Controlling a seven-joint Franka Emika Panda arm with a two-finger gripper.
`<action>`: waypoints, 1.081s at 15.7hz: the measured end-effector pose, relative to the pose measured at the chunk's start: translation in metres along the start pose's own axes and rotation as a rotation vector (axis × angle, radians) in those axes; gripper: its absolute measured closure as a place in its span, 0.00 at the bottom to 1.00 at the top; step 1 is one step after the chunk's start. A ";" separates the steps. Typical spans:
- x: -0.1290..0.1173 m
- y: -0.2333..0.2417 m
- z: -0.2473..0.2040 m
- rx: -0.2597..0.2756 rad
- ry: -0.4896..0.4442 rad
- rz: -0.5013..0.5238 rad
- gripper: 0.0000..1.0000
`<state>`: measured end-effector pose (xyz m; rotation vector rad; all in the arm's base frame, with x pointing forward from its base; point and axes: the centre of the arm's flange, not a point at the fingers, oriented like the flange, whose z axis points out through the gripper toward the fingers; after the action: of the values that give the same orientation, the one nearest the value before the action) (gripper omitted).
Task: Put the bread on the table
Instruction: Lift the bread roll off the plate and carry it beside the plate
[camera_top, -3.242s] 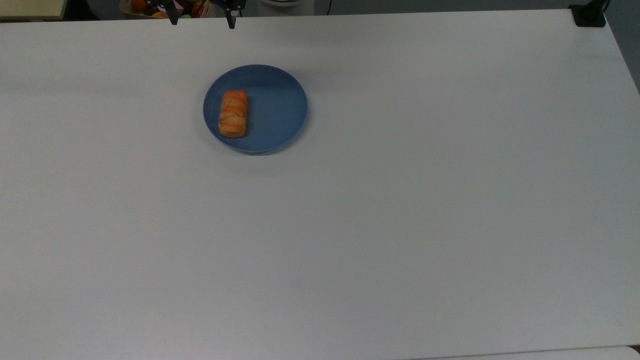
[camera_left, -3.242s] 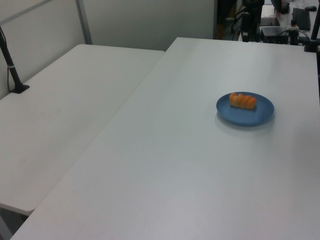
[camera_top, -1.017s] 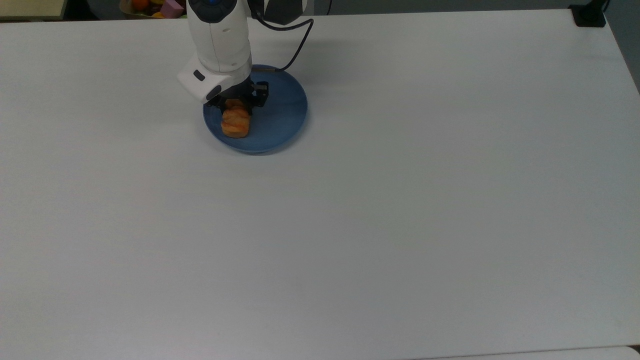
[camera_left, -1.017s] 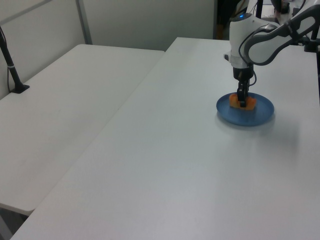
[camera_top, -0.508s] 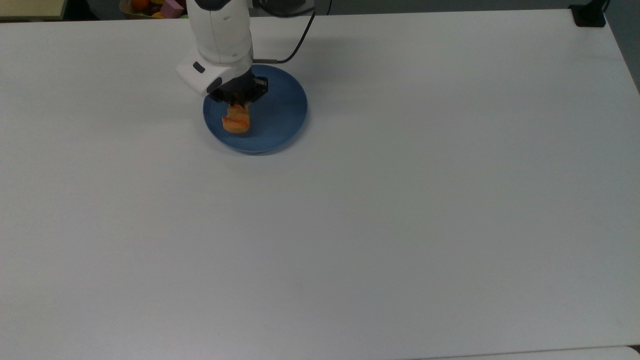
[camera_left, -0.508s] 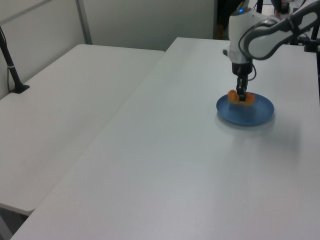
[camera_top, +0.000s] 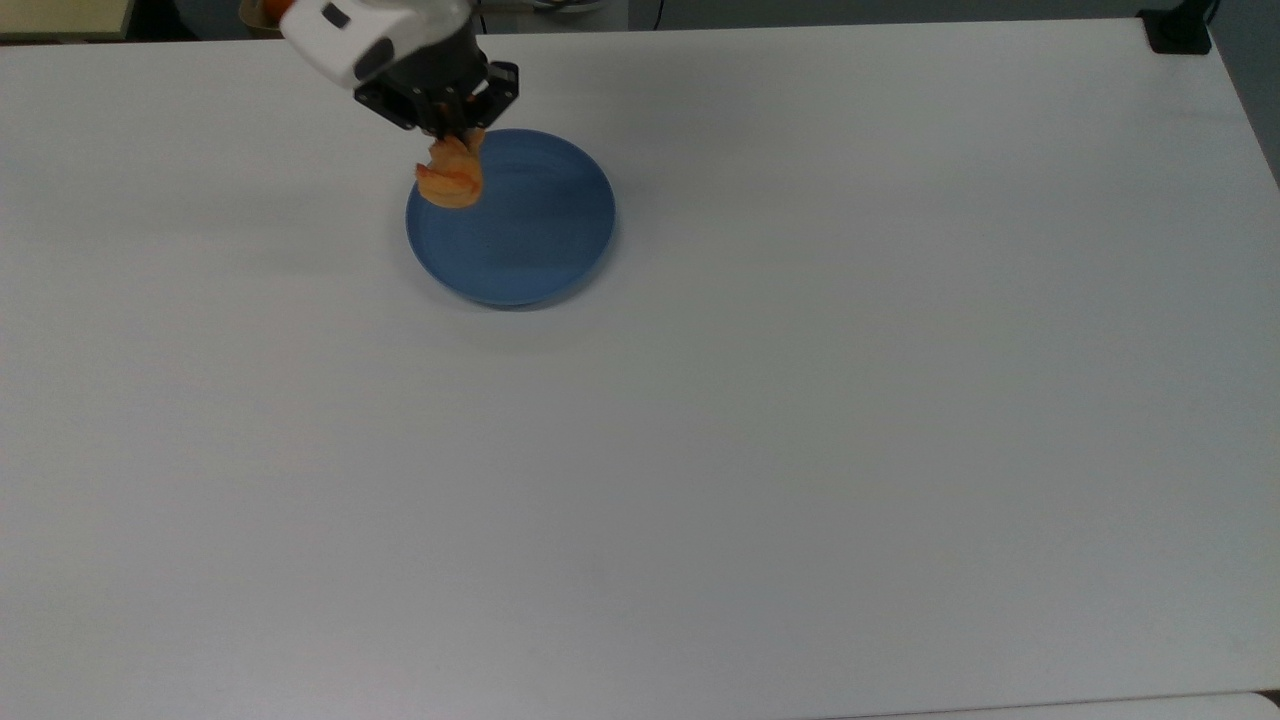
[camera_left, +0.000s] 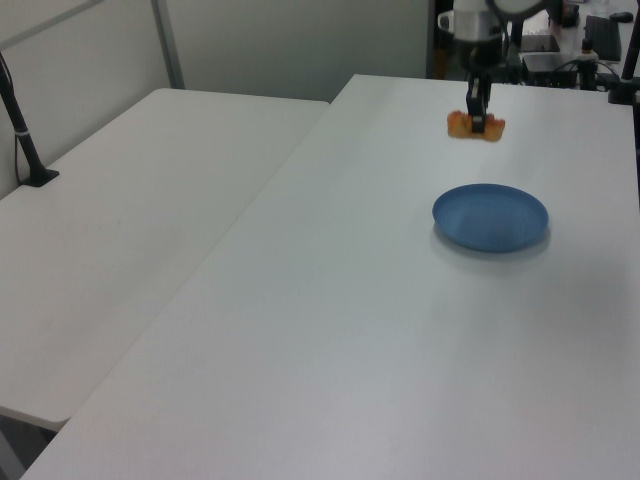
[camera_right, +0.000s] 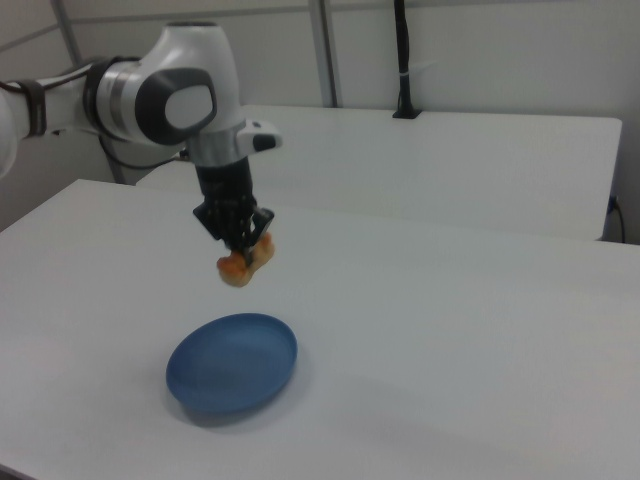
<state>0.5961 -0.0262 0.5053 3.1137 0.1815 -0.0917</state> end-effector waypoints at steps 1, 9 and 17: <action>0.000 0.010 -0.010 -0.003 0.018 -0.005 0.89; 0.015 0.131 -0.033 -0.036 0.080 0.014 0.89; 0.055 0.228 0.021 -0.032 0.093 0.089 0.89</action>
<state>0.6764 -0.2469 0.4853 3.0908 0.0459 0.0569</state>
